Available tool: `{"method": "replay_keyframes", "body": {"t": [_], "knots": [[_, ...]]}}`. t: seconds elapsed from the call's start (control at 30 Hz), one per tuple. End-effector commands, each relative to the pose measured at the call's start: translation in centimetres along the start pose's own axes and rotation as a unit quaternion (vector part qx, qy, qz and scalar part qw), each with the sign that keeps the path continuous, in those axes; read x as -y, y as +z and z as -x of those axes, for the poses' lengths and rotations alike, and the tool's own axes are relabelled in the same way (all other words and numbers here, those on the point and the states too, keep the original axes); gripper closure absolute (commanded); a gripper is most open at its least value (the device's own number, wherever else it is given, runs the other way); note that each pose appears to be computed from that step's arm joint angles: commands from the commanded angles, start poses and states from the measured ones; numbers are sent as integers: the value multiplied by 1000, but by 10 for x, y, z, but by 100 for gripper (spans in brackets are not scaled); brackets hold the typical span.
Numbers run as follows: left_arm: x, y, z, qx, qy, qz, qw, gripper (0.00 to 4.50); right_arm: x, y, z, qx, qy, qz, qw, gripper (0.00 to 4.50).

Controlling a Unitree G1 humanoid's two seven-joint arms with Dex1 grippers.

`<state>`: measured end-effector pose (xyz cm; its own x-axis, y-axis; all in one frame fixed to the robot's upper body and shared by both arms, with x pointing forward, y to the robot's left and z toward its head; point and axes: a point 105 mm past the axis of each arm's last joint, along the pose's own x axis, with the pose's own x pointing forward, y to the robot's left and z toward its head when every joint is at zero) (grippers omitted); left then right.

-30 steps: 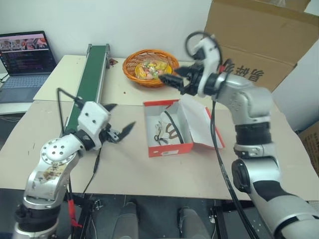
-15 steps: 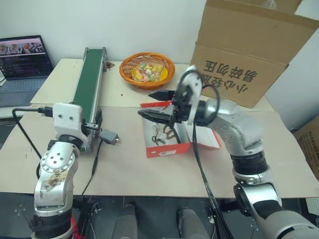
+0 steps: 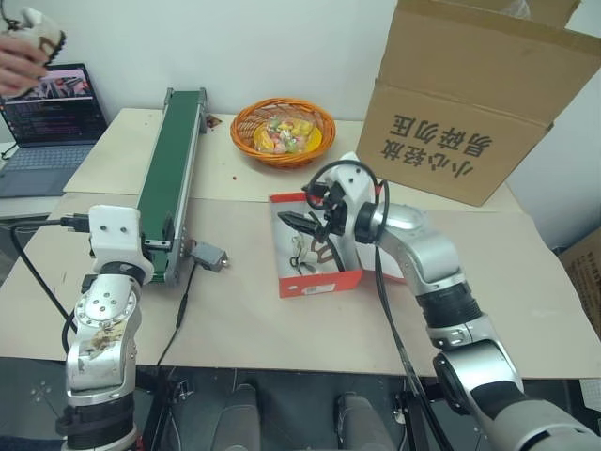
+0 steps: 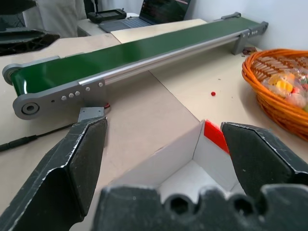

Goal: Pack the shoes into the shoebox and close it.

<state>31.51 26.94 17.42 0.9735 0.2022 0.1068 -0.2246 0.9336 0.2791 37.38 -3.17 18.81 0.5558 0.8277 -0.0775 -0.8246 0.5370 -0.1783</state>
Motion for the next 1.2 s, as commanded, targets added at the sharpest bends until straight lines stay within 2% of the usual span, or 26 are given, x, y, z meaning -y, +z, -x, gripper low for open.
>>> {"method": "replay_keyframes", "body": {"t": [0.03,0.33,0.73,1.2], "knots": [[-8,4,-4,19,25,-18,999,11,0,16,1,37,-9,15,999,1],[0,-9,-11,2,18,-6,1000,11,13,21,0,40,-72,34,996,1],[19,-12,-13,-4,-20,0,1000,11,-2,16,-2,35,-56,30,997,1],[24,-8,-18,-1,-33,-1,999,11,-1,15,1,34,-66,31,997,1]]}}
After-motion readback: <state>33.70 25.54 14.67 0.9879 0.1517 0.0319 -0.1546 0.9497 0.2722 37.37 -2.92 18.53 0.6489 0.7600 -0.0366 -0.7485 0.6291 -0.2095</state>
